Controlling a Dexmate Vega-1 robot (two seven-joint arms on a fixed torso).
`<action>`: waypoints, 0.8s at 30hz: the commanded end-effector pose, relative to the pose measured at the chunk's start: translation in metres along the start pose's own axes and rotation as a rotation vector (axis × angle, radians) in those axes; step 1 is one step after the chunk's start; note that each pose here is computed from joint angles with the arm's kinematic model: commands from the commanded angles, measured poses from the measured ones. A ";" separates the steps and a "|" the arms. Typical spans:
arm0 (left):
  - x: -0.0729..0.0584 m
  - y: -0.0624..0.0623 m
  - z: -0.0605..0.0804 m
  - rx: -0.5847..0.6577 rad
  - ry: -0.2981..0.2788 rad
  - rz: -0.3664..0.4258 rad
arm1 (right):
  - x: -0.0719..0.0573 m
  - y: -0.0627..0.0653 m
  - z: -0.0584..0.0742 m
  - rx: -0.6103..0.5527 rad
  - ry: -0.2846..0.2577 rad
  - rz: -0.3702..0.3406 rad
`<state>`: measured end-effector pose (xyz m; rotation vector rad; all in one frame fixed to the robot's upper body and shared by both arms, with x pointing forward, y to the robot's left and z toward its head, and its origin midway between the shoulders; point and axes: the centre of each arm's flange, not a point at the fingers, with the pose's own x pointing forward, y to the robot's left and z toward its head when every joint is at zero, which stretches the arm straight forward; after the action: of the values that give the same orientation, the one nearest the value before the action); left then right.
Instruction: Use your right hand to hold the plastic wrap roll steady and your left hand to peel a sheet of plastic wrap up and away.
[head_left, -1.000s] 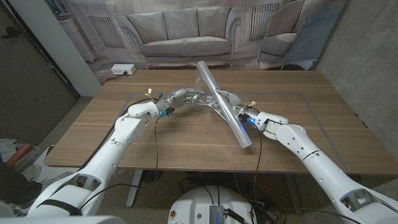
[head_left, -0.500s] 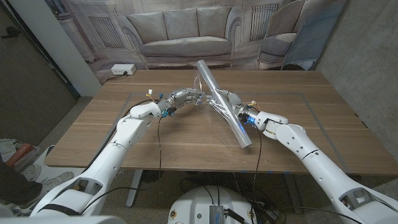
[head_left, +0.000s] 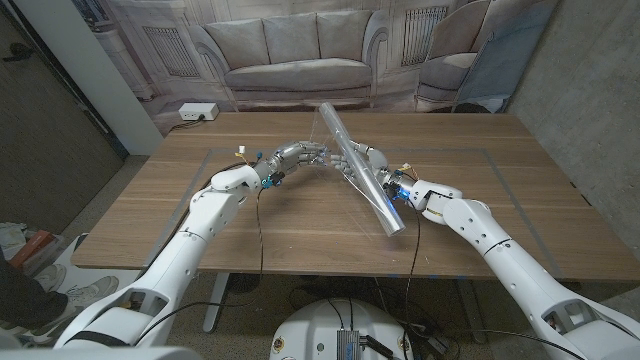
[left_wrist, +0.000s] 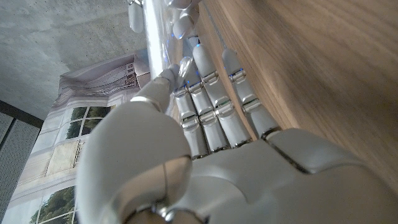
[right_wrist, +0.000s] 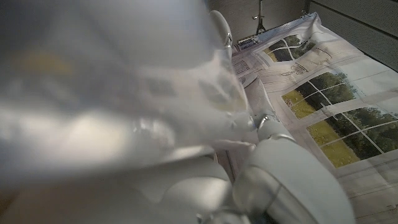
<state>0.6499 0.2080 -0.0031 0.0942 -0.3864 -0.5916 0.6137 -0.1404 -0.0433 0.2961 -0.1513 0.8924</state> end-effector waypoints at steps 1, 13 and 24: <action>0.001 0.001 0.002 -0.002 0.002 0.002 | 0.004 -0.002 -0.002 0.042 -0.005 0.039; 0.000 -0.002 0.013 0.018 -0.010 0.006 | 0.007 -0.006 -0.004 0.053 -0.009 0.086; 0.000 -0.017 0.022 -0.027 0.008 -0.002 | 0.010 -0.010 -0.006 0.075 0.015 0.084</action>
<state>0.6423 0.2034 0.0083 0.0981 -0.3876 -0.5875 0.6233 -0.1373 -0.0459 0.3471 -0.1422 0.9758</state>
